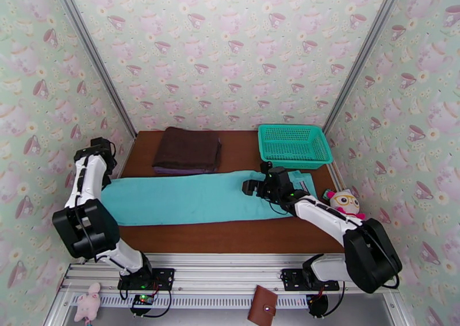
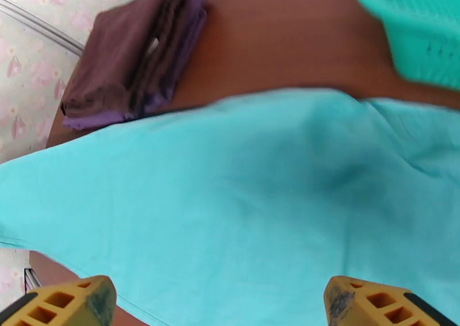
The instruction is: Fold and stack the trousers
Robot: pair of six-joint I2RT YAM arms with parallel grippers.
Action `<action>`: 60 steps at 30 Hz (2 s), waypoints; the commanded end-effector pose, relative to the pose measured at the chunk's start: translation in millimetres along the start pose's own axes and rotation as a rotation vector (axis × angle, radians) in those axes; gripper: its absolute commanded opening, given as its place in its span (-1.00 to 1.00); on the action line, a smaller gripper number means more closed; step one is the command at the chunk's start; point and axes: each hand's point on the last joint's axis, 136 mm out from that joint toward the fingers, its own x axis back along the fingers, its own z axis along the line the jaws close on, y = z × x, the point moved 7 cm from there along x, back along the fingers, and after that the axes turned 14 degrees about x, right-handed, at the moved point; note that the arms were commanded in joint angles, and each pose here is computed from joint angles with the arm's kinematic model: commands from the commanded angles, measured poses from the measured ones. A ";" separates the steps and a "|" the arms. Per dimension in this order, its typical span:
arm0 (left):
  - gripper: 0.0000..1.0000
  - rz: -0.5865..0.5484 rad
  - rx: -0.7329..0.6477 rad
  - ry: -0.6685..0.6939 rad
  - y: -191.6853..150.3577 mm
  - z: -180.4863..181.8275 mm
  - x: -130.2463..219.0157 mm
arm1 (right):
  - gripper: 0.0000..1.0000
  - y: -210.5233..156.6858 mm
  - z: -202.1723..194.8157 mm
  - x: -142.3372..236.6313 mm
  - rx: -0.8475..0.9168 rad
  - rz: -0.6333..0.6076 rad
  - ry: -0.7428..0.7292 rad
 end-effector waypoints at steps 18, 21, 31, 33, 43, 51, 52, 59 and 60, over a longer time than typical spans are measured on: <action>-1.00 -0.028 -0.220 -0.258 -77.4 -53.5 82.3 | 0.99 -3.0 27.7 4.8 0.129 0.147 -0.019; -1.00 0.009 -0.258 -0.350 -120.5 -74.8 101.8 | 0.99 5.6 18.1 12.6 0.107 0.120 -0.055; -1.00 0.176 -0.107 -0.857 -213.5 -141.2 174.1 | 0.99 -7.7 -14.9 -2.5 0.066 0.119 -0.146; -1.00 0.215 -0.105 -0.922 -220.8 -152.6 185.4 | 0.99 -10.8 -15.2 -5.0 0.062 0.115 -0.134; -0.90 0.212 -0.225 -0.930 -259.5 -192.2 220.0 | 0.99 -15.1 -16.5 -9.0 0.047 0.128 -0.105; -0.24 0.199 -0.341 -0.938 -283.3 -209.3 233.3 | 0.99 -15.5 -17.6 -7.1 0.043 0.127 -0.097; -0.15 0.184 -0.358 -0.968 -283.7 -209.0 239.0 | 0.99 -15.9 -17.8 -7.2 0.043 0.128 -0.100; 0.12 0.114 -0.377 -1.230 -273.6 -186.7 264.0 | 0.99 -17.8 -19.8 -10.1 0.047 0.144 -0.104; 0.17 0.081 -0.364 -1.198 -271.9 -181.6 254.6 | 0.98 -18.1 -19.5 -10.1 0.048 0.143 -0.103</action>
